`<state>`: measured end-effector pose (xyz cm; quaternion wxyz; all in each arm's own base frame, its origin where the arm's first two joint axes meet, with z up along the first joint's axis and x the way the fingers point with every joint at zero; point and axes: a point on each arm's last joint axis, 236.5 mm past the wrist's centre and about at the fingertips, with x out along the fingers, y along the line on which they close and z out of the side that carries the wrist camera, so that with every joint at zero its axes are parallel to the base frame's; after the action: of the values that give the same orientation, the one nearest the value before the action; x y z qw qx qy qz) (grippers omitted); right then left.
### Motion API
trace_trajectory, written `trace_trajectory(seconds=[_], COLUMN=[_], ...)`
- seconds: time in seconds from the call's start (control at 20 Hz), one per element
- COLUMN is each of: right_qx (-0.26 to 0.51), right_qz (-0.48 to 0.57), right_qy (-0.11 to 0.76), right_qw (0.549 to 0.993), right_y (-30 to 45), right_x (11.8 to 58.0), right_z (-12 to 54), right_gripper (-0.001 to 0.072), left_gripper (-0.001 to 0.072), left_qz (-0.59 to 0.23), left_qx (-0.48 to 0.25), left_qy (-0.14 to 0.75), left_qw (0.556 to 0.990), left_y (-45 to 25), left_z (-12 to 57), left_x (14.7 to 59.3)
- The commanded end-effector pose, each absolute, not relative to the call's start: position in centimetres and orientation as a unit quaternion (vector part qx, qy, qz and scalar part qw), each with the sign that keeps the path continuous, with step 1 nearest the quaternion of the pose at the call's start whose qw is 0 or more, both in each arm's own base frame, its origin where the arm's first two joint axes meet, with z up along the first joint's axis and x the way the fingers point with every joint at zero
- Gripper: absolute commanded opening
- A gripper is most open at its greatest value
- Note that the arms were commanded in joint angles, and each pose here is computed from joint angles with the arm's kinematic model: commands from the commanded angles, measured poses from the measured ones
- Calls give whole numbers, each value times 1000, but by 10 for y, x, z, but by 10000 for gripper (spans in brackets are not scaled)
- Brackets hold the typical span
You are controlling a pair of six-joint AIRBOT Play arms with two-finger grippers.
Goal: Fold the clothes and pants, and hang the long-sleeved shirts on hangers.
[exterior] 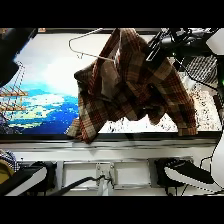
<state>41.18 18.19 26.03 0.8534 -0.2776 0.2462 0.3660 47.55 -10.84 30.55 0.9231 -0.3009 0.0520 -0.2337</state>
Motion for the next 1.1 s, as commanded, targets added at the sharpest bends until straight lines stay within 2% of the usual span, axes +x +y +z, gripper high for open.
trace_trajectory(seconds=[0.0,0.05,0.1,0.2,0.35,0.5,0.55,0.6,0.7,0.8,0.85,0.95,1.0,1.05], right_qx=[-244,-240,-236,-222,-210,-211,-208,-201,-193,-190,-190,-190,-191,-189], right_qz=[349,353,355,365,371,379,381,381,384,391,391,391,391,393], right_qy=[235,234,234,232,238,255,263,272,288,292,290,287,284,281], right_qw=[874,874,874,874,873,864,862,860,856,852,852,854,854,855], right_y=[184,186,187,193,196,196,196,196,196,197,197,197,197,197], right_x=[420,419,418,415,412,405,402,400,394,389,388,386,384,381], right_z=[271,271,272,274,273,266,264,261,257,256,258,261,264,267], right_gripper=[47,47,47,47,47,47,47,47,48,48,48,47,47,47], left_gripper=[204,380,464,484,482,496,541,590,591,587,515,84,26,25], left_qz=[-156,-174,-192,-222,-291,-366,-379,-380,-362,-351,-347,-338,-329,-309], left_qx=[-256,-267,-292,-337,-313,-311,-335,-364,-403,-409,-411,-417,-415,-406], left_qy=[154,206,258,326,370,345,330,317,308,318,320,302,289,282], left_qw=[941,925,901,855,825,806,797,789,782,780,780,788,798,812], left_y=[-101,-121,-144,-186,-239,-278,-285,-288,-286,-287,-286,-282,-276,-265], left_z=[236,203,170,123,73,61,65,69,65,50,45,43,42,37], left_x=[427,413,398,373,351,351,356,363,378,383,386,397,404,414])
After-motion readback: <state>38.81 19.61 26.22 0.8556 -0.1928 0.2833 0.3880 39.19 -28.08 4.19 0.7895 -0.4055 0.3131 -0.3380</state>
